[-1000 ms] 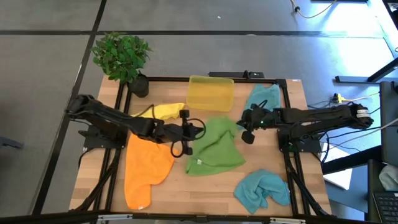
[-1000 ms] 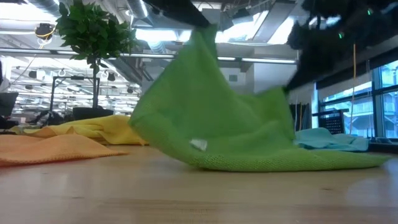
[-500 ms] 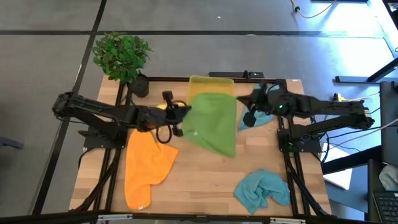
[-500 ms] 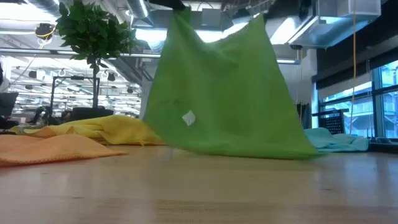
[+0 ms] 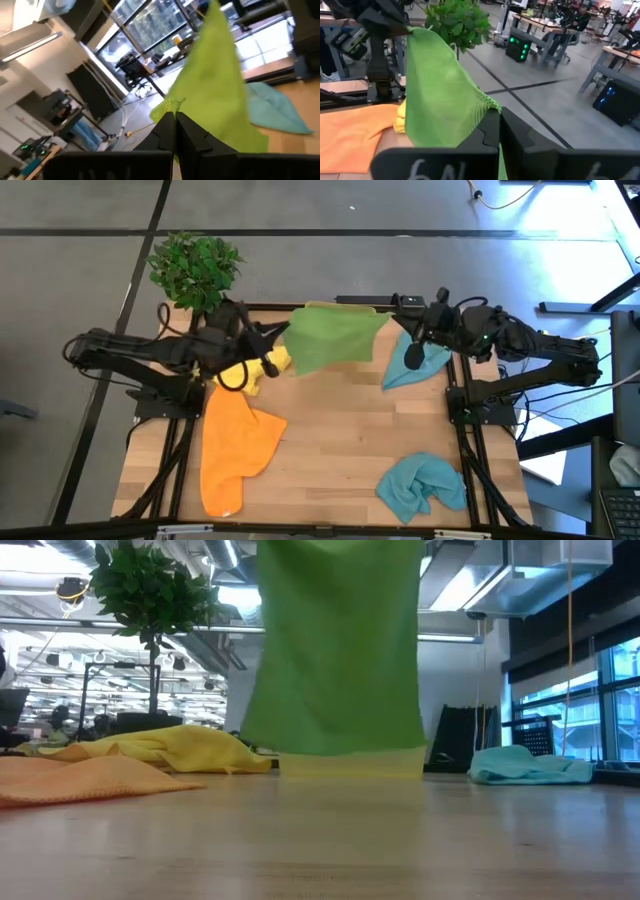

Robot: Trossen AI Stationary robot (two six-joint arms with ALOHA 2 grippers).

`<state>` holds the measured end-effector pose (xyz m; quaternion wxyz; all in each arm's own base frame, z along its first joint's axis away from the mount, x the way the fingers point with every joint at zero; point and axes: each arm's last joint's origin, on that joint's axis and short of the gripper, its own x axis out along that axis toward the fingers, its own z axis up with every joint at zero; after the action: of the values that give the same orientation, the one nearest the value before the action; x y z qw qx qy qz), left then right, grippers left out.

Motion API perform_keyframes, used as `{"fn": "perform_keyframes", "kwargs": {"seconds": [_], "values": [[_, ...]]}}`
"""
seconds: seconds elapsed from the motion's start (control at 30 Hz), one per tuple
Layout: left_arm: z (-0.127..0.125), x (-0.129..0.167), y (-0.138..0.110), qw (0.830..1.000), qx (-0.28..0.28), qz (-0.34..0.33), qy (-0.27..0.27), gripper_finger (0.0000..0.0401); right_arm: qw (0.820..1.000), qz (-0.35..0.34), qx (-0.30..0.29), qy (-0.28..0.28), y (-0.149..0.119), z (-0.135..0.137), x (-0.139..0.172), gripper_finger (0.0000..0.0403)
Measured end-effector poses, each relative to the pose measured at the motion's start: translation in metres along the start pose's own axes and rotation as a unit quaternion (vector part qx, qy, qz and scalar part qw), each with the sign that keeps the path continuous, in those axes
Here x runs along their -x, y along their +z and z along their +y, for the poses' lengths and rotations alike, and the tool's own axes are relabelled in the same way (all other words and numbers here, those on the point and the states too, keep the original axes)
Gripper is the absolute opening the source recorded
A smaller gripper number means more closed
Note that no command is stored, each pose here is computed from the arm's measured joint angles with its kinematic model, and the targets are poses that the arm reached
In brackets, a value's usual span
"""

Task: Fold microfiber towels
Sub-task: Fold the green microfiber cloth

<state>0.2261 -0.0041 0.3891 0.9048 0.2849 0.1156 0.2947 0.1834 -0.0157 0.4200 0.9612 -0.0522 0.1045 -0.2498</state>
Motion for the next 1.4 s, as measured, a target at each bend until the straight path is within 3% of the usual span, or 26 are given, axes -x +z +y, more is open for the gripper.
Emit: {"fn": "perform_keyframes", "kwargs": {"seconds": [0.27, 0.4, 0.7, 0.93, 1.17, 1.27, 1.4], "values": [[-0.006, 0.002, -0.006, 0.999, -0.024, 0.024, -0.023, 0.0, 0.999, 0.03, -0.006, 0.02, -0.006, 0.006, 0.003, 0.0003], [-0.009, 0.003, -0.007, 0.999, -0.002, 0.028, -0.043, 0.0, 0.998, 0.054, -0.014, 0.042, -0.012, 0.013, 0.007, 0.0003], [-0.033, 0.033, 0.01, 0.99, 0.036, -0.034, -0.132, 0.0, 0.985, 0.066, -0.055, 0.152, -0.014, 0.045, 0.028, 0.0002], [-0.047, 0.072, 0.034, 0.967, 0.107, -0.09, -0.214, 0.0, 0.963, 0.04, -0.087, 0.252, -0.007, 0.076, 0.049, 0.0002], [-0.049, 0.101, 0.054, 0.933, 0.201, -0.158, -0.252, 0.0, 0.936, -0.009, -0.138, 0.325, 0.005, 0.091, 0.07, 0.0002], [-0.051, 0.103, 0.051, 0.935, 0.222, -0.128, -0.243, 0.0, 0.936, 0.005, -0.152, 0.319, 0.003, 0.091, 0.073, 0.0002], [-0.061, 0.094, 0.031, 0.944, 0.231, -0.042, -0.232, 0.0, 0.955, 0.087, -0.152, 0.238, -0.018, 0.09, 0.066, 0.0002]]}}
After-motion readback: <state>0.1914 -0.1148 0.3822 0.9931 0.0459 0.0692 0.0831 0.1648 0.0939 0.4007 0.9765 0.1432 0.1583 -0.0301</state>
